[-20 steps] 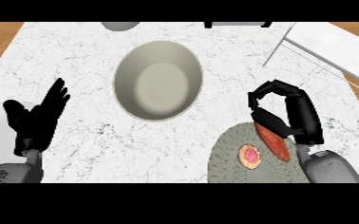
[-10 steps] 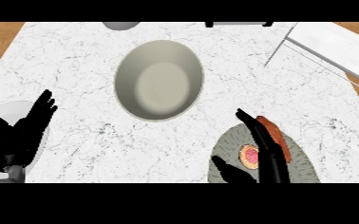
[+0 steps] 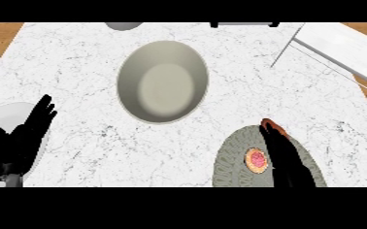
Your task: Pick the cupcake from the placemat and place it in the tiered shelf
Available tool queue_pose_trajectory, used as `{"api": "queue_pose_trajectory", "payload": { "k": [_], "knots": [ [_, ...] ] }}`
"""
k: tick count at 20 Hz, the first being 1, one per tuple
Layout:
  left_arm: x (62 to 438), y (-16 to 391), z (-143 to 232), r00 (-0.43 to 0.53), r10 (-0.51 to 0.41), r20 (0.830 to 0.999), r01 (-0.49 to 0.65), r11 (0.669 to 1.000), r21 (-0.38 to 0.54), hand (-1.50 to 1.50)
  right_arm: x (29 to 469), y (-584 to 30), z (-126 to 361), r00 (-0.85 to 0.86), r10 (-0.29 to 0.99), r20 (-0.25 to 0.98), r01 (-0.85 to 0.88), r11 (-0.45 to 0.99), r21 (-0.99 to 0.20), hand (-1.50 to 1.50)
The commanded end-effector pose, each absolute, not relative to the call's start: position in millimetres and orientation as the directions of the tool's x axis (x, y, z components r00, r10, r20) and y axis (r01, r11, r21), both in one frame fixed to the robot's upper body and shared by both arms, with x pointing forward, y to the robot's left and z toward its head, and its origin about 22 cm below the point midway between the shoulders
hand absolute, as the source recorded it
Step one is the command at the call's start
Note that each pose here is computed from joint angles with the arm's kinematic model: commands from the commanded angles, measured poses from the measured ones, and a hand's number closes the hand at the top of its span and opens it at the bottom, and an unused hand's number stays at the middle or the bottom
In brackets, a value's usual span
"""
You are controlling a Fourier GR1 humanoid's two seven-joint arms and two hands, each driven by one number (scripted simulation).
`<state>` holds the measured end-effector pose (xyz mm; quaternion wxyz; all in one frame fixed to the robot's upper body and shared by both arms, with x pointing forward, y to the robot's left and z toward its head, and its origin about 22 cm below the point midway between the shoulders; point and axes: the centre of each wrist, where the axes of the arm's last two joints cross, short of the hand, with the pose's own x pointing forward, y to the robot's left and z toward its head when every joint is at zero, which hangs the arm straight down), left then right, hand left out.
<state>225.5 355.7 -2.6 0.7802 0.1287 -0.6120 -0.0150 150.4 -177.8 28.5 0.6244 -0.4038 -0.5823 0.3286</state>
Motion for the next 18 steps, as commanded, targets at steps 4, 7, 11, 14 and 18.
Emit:
{"api": "queue_pose_trajectory", "payload": {
  "k": [4,7,11,14,18],
  "knots": [
    [233.3,360.0,7.6,0.239,-0.186,0.953,-0.124,0.967,0.220,0.00,137.0,-163.0,62.8,0.196,0.978,0.078,-0.220,0.121,-0.968,-1.50],
    [223.9,351.9,-3.6,0.235,-0.176,0.956,-0.100,0.974,0.204,0.00,151.1,-151.5,82.9,0.219,0.976,-0.020,-0.273,0.041,-0.961,-1.50],
    [221.6,349.6,-5.3,0.244,-0.196,0.950,-0.106,0.968,0.227,0.00,156.1,-132.7,94.6,0.222,0.972,-0.076,-0.313,-0.003,-0.950,-1.50],
    [228.4,358.1,-1.5,0.240,-0.186,0.953,-0.127,0.967,0.220,0.00,159.7,-122.7,95.2,0.220,0.972,-0.081,-0.324,-0.006,-0.946,-1.50],
    [245.9,355.4,6.3,0.228,-0.183,0.956,-0.117,0.970,0.214,0.00,162.9,-134.7,93.8,0.207,0.972,-0.111,-0.353,-0.032,-0.935,-1.50]
  ]
}}
